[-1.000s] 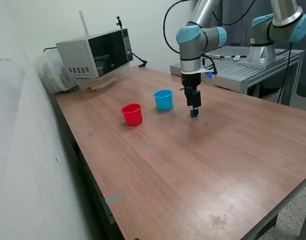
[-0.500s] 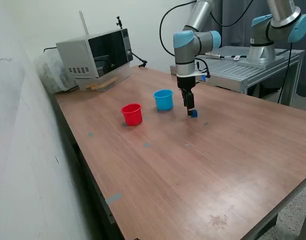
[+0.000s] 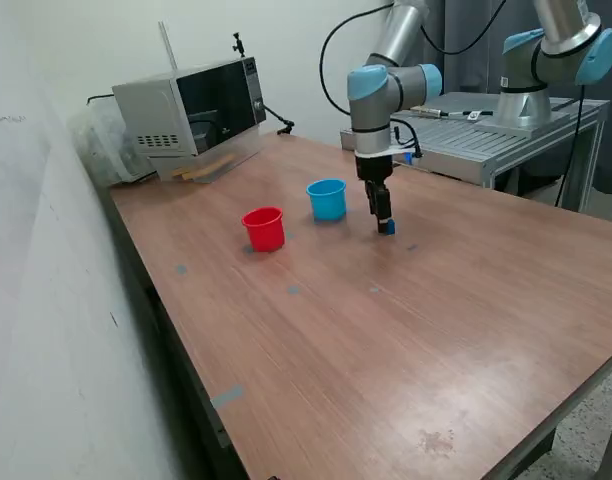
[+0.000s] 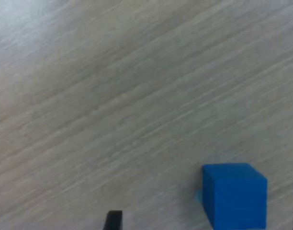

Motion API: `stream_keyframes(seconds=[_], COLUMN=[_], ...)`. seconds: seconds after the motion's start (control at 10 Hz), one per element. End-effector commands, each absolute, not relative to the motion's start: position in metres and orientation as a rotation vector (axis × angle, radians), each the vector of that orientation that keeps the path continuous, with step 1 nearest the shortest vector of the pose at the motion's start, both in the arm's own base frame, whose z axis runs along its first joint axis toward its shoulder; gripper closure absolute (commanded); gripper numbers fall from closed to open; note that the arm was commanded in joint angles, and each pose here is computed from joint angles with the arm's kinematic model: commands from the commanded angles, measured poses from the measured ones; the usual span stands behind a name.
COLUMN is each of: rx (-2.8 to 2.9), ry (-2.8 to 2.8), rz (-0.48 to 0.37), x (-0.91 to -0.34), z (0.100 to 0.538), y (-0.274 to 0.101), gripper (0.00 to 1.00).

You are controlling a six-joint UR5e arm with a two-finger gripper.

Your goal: Place red objects in the red bin, and blue objects in the blue bin.

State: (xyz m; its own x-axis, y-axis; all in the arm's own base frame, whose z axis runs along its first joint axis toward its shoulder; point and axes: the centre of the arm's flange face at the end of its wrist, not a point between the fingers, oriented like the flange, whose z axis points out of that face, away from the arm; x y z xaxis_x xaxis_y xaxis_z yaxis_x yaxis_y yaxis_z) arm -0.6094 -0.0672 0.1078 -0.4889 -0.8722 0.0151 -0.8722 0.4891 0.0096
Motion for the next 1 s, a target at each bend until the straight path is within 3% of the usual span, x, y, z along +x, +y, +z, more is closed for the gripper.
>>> stream_keyframes(seconds=[0.0,0.4,0.8,0.9], rx=[1.673,1.859,1.849,1.839], ry=[-2.638,-2.515,-2.516,-2.520], rz=[0.012,0.019,0.006,0.000], x=[-0.608,-0.603,-0.608,-0.608], z=[0.107,0.104,0.108,0.111], y=[-0.073,-0.102,-0.097,-0.093], gripper=[0.00,0.00,0.00,1.00])
